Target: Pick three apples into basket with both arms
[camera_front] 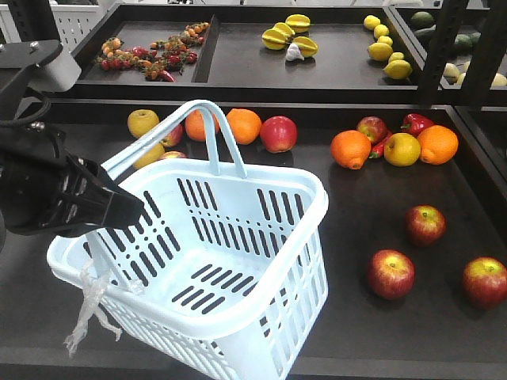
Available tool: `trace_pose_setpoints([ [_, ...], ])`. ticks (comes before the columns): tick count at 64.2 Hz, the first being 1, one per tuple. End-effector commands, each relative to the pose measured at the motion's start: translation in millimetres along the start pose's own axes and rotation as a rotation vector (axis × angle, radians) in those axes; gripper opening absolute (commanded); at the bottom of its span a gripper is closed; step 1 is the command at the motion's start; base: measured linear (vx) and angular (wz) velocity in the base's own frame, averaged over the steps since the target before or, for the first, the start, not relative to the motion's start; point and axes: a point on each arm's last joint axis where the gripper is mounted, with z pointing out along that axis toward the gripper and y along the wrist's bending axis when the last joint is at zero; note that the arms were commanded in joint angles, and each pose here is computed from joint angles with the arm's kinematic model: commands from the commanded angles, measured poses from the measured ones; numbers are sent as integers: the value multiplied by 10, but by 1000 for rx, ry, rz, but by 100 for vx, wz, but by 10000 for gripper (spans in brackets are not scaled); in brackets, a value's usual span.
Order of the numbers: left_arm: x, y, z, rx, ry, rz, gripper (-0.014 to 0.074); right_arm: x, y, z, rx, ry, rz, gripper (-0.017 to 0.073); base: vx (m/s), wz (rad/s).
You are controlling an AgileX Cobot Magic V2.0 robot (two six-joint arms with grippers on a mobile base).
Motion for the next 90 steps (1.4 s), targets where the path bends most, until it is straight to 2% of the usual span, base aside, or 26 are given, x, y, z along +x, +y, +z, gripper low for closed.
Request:
trace_pose_setpoints([
  [1, -94, -77, -151, 41, -121, -4, -8, -19, 6, 1, -10, -66, -15, -1, 7, -5],
  [90, -94, -77, -151, 41, -121, -4, -8, -20, 7, 1, -11, -68, -15, -1, 6, -1],
])
